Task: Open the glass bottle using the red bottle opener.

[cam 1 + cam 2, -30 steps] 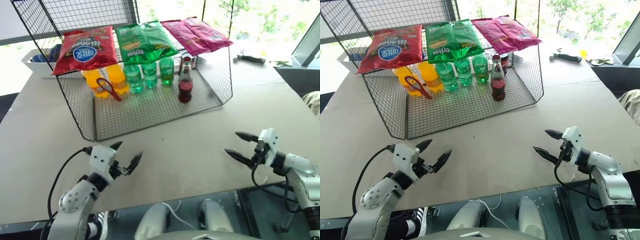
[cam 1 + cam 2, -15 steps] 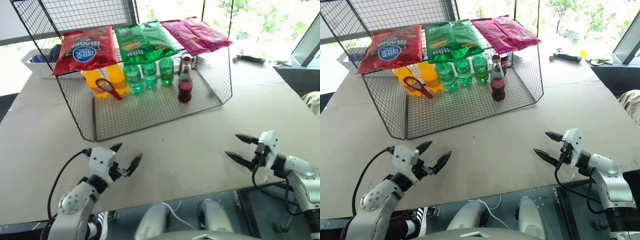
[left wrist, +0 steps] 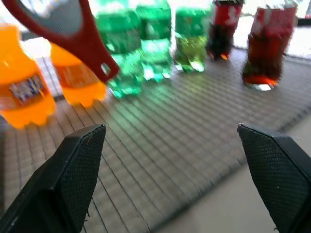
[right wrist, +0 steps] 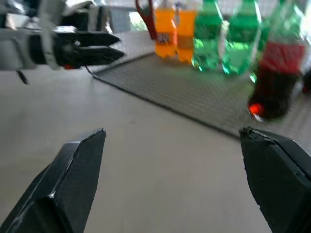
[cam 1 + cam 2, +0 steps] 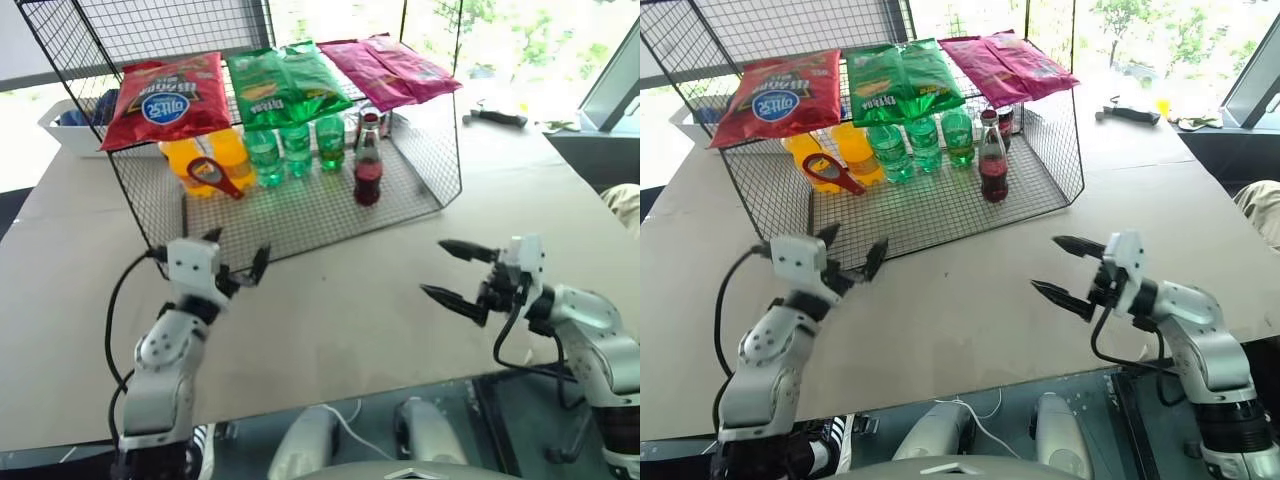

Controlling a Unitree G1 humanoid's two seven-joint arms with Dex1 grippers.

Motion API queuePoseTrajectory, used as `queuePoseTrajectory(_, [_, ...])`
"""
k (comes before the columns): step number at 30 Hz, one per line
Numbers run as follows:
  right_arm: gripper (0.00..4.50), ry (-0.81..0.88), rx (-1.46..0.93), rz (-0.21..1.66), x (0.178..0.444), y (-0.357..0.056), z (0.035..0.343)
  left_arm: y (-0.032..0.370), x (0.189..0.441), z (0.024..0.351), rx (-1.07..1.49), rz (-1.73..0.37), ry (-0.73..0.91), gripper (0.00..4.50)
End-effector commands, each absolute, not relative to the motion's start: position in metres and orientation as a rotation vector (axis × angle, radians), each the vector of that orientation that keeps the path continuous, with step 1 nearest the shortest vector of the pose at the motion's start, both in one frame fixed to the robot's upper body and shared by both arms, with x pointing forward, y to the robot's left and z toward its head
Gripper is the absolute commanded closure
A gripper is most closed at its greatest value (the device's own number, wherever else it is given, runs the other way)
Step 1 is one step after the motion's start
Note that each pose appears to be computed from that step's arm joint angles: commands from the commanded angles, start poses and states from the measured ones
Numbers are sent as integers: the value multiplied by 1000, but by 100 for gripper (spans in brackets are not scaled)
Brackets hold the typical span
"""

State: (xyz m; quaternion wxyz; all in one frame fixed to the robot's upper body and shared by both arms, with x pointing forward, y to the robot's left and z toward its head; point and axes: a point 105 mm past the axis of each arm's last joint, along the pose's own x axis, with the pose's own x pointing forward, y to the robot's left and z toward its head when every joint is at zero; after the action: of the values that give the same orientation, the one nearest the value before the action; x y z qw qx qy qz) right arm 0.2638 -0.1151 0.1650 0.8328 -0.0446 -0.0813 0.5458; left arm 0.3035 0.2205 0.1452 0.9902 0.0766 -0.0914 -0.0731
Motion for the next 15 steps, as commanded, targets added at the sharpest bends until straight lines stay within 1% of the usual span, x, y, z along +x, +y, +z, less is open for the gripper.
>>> queuePoseTrajectory(1, [8,-307,-60,1211,256,-85,206,240,319,169,154,-1,-263,0])
queuePoseTrajectory(4, [8,-357,-32,1234,251,-71,224,242,330,179,154,43,-291,0])
queuePoseTrajectory(9, [8,-395,-1,1256,246,-61,241,246,347,184,130,95,-304,0])
queuePoseTrajectory(15, [8,-392,-6,1260,244,-59,245,242,364,185,118,91,-304,0])
